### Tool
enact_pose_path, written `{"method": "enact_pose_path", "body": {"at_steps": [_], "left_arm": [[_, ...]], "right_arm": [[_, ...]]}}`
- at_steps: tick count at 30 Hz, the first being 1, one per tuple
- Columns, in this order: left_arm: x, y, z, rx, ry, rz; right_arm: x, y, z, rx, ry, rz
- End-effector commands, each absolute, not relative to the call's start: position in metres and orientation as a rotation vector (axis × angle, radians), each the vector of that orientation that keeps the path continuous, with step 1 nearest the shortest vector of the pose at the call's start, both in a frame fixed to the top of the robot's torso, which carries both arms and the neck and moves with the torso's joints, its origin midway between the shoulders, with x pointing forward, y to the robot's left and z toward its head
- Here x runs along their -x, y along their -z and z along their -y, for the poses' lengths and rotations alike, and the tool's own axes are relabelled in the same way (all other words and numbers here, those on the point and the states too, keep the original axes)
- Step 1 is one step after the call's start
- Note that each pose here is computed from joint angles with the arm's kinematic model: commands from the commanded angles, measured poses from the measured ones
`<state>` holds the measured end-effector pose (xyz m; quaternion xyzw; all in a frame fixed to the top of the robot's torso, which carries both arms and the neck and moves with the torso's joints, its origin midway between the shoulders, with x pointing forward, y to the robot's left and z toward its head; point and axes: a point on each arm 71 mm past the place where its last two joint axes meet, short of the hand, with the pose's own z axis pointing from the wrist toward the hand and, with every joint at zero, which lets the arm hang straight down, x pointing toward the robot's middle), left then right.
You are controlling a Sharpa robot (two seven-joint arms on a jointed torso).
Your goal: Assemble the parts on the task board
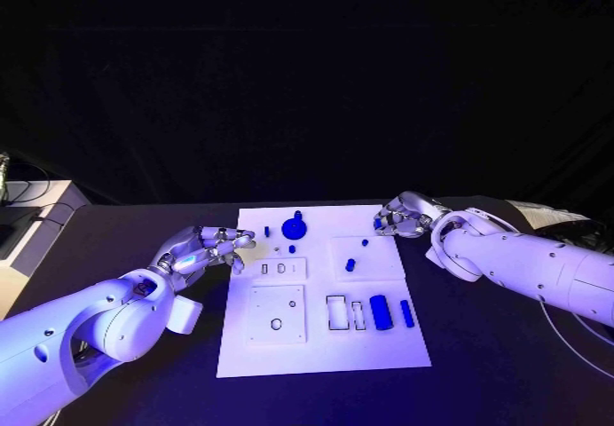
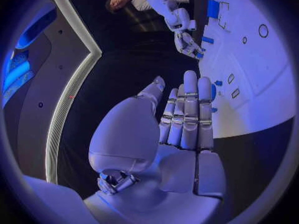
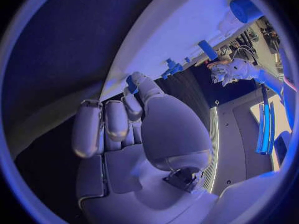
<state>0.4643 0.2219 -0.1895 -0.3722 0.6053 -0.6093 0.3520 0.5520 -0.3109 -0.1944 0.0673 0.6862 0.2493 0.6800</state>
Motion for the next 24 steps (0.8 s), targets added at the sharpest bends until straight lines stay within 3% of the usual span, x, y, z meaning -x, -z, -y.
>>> {"method": "enact_pose_path", "body": {"at_steps": [1, 13, 24], "left_arm": [[-0.464, 0.188, -0.220, 0.952, 1.594, -1.564], [-0.463, 0.188, -0.221, 0.954, 1.588, -1.565], [-0.463, 0.188, -0.220, 0.953, 1.592, -1.570]], "right_arm": [[-0.551, 0.188, 0.311, -0.171, -0.520, -1.452], [-0.541, 0.167, 0.283, -0.199, -0.571, -1.425], [-0.514, 0.167, 0.211, -0.178, -0.643, -1.512]]}}
